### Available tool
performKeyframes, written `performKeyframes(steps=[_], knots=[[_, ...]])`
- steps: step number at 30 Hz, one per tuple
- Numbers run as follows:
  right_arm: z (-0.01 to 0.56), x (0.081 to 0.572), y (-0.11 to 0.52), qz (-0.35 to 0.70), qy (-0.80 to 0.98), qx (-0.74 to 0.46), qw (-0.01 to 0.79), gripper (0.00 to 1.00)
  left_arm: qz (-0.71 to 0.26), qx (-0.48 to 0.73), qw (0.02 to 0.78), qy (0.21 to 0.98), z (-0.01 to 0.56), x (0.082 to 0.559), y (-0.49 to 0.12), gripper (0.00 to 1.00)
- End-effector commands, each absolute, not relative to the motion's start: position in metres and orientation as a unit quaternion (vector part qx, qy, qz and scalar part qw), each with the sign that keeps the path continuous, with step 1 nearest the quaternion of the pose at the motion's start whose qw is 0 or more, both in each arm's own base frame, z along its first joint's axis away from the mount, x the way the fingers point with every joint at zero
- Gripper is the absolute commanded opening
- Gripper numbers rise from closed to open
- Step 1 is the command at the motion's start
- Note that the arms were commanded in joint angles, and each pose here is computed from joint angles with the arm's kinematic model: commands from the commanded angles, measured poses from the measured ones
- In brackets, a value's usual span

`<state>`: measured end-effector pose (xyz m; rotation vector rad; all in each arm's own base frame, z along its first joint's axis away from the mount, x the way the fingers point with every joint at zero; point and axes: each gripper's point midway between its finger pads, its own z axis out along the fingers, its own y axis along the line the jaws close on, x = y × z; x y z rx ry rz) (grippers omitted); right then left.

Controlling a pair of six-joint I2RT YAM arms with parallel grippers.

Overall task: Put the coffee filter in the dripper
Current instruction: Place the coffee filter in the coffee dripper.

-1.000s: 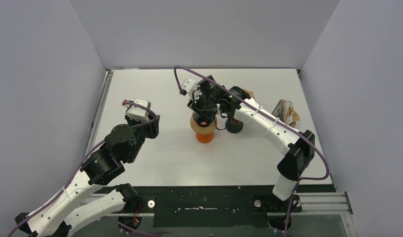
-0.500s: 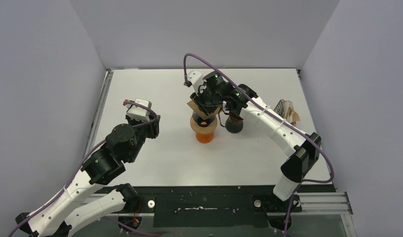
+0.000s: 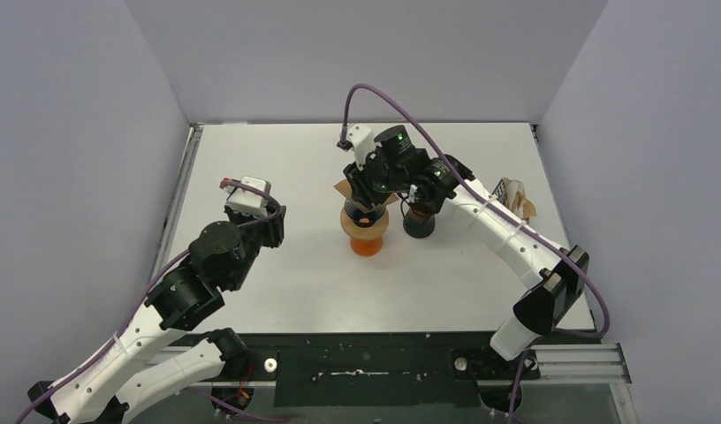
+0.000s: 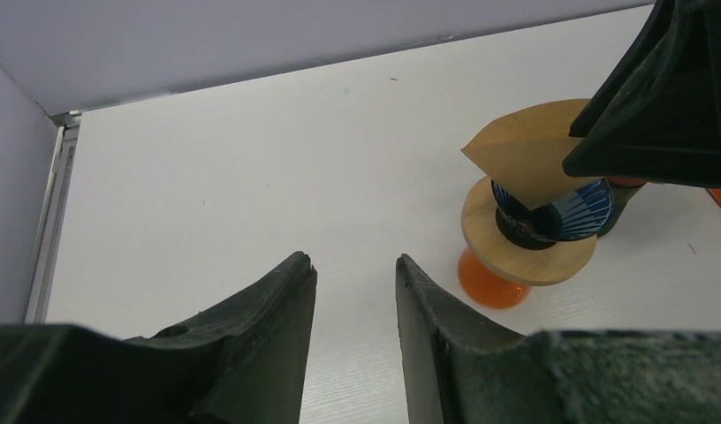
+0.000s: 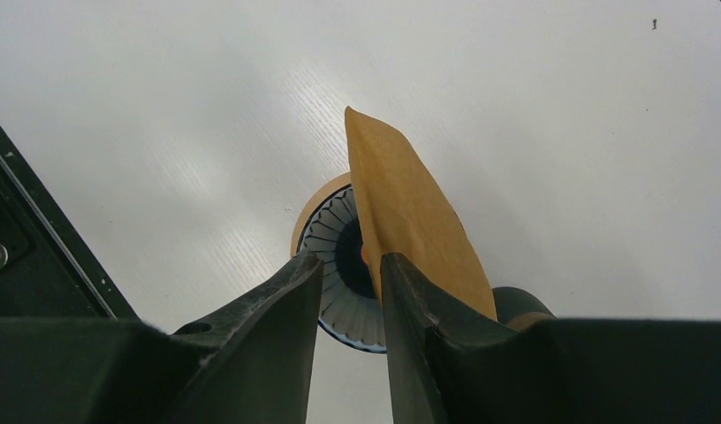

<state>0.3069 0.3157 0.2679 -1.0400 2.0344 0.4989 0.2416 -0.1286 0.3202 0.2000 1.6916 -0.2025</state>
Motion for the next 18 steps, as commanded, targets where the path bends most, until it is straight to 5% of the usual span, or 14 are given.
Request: performKeyframes(steps=[1,18], knots=[[0.2910,0.3020,0.3191,0.231,0.787,-0.391,0.418,0.33,-0.107,0.077,0.668,0.732,0.3311,0.2438,-0.1316,0.36],[0.2949,0.2995,0.3174,0.258,0.805,-0.330,0.420,0.33,-0.107,0.079,0.667,0.733,0.3307,0.2438,-0.1324,0.35]])
